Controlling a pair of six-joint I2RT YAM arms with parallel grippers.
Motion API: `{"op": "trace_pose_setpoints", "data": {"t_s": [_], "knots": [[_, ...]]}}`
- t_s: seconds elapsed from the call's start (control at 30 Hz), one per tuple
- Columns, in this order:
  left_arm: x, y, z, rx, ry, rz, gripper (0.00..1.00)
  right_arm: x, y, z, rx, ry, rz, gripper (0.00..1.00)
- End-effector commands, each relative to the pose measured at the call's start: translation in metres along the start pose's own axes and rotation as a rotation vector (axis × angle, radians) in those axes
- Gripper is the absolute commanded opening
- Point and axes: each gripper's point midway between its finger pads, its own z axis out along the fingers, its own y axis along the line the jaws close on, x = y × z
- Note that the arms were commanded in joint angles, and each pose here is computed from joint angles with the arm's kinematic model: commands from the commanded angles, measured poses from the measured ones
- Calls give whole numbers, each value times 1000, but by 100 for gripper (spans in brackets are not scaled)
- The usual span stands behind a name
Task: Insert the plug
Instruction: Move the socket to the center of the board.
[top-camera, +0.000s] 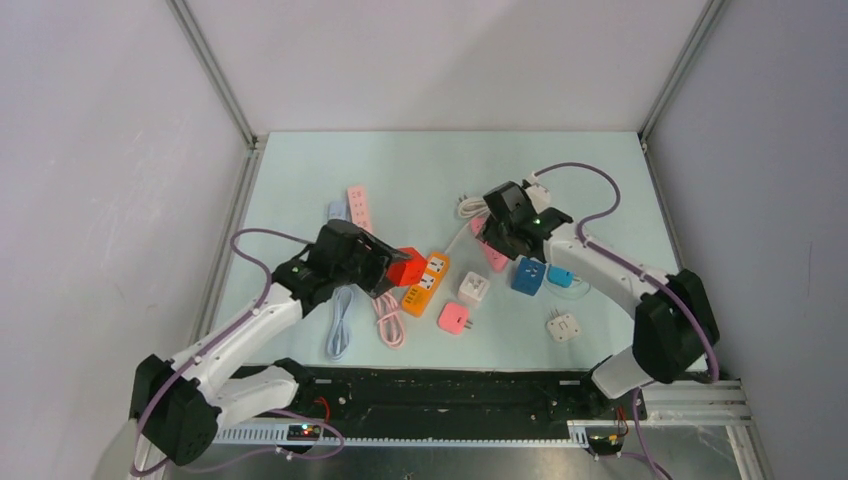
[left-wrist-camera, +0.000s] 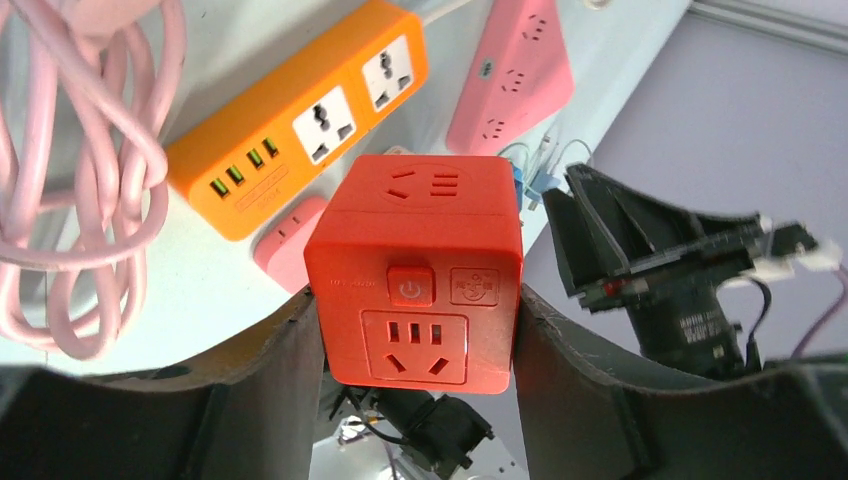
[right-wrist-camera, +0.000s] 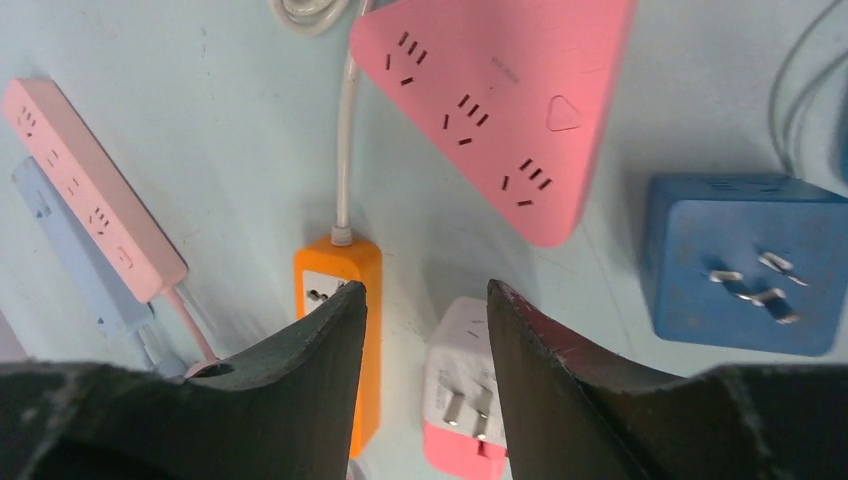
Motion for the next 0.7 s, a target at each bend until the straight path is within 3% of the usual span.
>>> {"op": "trace_pose_setpoints", "data": {"t_s": [0.0, 0.07, 0.17, 0.33, 0.47, 0.67], "knots": [[-5, -20, -4, -24, -67, -122, 0, -16, -22, -26, 18, -92, -16, 52], [-4, -12, 3, -86, -68, -109, 0, -19, -21, -35, -46, -117, -50, 52], [0, -2, 6, -141, -43, -56, 0, 0, -6, -41, -202, -64, -237, 52], [-39, -2, -10, -129, -188, 47, 0, 54, 43, -56, -459, 50, -513, 46], [-64, -2, -29, -151, -264, 161, 0, 88, 64, -47, -467, 108, -636, 29], [-84, 1, -50, -151, -318, 246, 0, 143, 55, -21, -353, 198, -798, 2]]}}
